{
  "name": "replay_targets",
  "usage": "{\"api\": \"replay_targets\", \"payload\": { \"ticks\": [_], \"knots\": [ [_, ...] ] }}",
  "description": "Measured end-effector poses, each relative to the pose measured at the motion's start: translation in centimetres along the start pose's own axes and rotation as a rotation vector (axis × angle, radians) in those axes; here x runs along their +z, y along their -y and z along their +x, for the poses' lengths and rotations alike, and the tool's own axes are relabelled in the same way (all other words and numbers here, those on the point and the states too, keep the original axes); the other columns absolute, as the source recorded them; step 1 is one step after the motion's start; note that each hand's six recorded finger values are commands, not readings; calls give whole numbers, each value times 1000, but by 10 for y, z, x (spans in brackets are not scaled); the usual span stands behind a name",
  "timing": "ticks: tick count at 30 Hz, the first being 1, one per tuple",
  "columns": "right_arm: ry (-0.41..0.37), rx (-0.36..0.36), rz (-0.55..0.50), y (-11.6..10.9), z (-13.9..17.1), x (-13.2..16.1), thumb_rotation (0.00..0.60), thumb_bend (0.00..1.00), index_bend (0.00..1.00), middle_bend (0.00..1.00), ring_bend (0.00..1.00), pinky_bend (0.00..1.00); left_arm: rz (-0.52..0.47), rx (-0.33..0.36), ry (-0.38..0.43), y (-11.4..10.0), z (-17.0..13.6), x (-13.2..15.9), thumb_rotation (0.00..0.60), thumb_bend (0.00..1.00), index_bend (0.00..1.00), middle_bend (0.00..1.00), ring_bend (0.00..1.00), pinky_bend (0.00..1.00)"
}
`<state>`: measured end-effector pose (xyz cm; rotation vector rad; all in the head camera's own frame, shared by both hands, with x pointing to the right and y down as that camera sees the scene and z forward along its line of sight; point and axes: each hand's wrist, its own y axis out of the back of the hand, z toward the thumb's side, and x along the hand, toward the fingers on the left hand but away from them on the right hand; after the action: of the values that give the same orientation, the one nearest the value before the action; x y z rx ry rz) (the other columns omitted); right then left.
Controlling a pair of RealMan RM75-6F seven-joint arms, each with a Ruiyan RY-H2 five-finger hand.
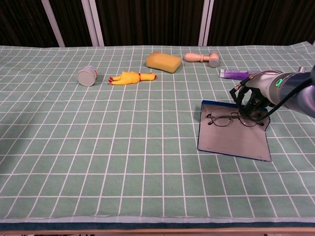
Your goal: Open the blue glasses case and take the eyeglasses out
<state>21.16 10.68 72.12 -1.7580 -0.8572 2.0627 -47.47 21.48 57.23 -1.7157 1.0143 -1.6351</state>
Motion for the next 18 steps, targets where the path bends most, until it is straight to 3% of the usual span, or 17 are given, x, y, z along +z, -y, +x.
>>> {"api": "replay_targets", "payload": {
  "ticks": [10, 18],
  "knots": [
    [-2, 7, -7, 1, 1, 0, 600, 567, 578, 895, 972, 982, 0, 0, -1, 0, 0, 0, 600, 35, 0, 0, 0, 0],
    [-23, -1, -18, -1, 3, 5, 600, 567, 584, 895, 972, 982, -1, 1, 0, 0, 0, 0, 600, 35, 0, 0, 0, 0]
  ]
}}
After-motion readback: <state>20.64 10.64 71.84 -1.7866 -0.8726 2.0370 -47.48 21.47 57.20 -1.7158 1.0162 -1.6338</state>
